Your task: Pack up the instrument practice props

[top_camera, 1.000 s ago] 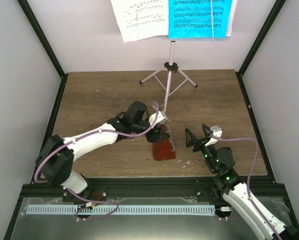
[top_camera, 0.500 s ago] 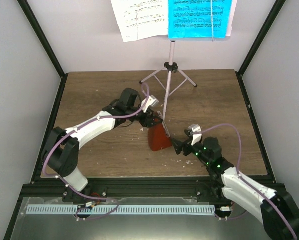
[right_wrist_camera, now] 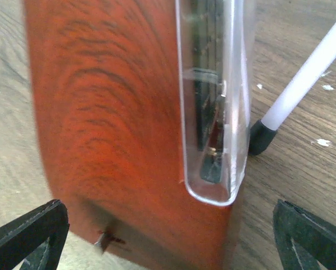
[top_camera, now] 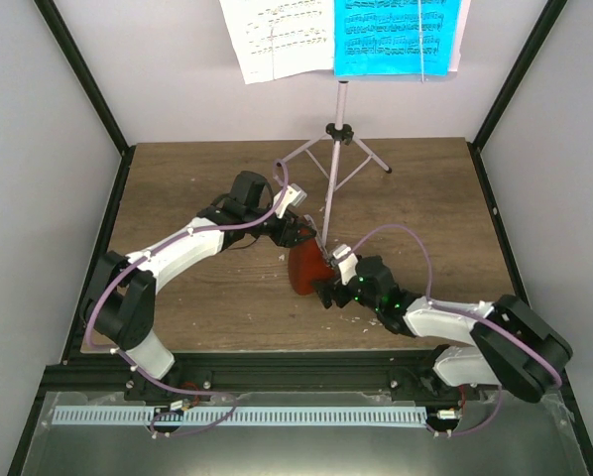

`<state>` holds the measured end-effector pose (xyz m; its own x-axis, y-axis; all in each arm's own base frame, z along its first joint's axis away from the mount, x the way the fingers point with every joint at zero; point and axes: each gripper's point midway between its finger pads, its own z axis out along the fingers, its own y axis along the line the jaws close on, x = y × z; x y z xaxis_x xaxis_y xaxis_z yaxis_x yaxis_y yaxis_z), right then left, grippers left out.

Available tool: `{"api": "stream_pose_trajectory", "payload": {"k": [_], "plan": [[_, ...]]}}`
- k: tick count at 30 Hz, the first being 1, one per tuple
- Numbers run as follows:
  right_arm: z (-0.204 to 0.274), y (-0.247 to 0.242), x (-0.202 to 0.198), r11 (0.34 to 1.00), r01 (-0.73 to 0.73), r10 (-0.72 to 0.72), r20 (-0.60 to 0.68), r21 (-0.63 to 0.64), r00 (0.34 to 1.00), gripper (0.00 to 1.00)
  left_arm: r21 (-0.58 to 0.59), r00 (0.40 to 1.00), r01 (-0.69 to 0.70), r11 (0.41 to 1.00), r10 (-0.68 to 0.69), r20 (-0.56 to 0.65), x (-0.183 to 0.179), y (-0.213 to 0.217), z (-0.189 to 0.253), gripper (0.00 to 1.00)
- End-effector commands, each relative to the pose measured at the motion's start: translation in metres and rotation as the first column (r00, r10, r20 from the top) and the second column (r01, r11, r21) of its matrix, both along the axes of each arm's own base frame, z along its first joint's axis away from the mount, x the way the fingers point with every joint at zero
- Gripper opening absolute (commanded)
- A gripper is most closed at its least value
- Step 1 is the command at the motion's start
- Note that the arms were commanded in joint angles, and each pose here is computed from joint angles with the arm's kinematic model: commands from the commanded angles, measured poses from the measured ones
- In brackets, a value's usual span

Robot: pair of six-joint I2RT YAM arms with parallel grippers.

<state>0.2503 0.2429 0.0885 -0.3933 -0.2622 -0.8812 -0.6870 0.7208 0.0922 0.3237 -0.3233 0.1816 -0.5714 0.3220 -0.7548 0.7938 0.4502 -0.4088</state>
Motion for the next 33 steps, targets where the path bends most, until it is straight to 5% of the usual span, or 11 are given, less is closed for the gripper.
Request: {"api": "stream_pose_trajectory", "payload": {"k": [1,11,23,26,33], "plan": [[0.0,0.005,0.015,0.998,0.03,-0.029,0.019,-0.053,0.999,1.0,0.026,0.999,0.002,1.0,-0.001,-0.052,-0.002,0.001,-0.014,0.34],[-0.019,0.022,0.003,0.993,-0.092,0.088,-0.061,-0.075,0.994,1.0,0.032,0.999,-0.001,0.999,0.003,-0.047,-0.001,0.001,-0.014,0.34],[-0.026,0.011,0.011,0.992,-0.021,0.014,-0.058,-0.126,0.998,0.98,0.028,0.999,0.0,1.0,0.002,-0.039,-0.001,0.002,-0.01,0.34],[-0.025,0.008,0.013,0.991,-0.004,-0.002,-0.051,-0.132,0.999,0.9,0.029,0.999,-0.002,1.0,0.003,-0.036,-0.001,0.002,-0.01,0.34],[-0.02,0.004,0.013,0.992,0.018,-0.022,-0.032,-0.121,0.999,0.57,0.03,0.999,0.0,1.0,0.001,-0.035,-0.002,0.002,-0.01,0.34]]}}
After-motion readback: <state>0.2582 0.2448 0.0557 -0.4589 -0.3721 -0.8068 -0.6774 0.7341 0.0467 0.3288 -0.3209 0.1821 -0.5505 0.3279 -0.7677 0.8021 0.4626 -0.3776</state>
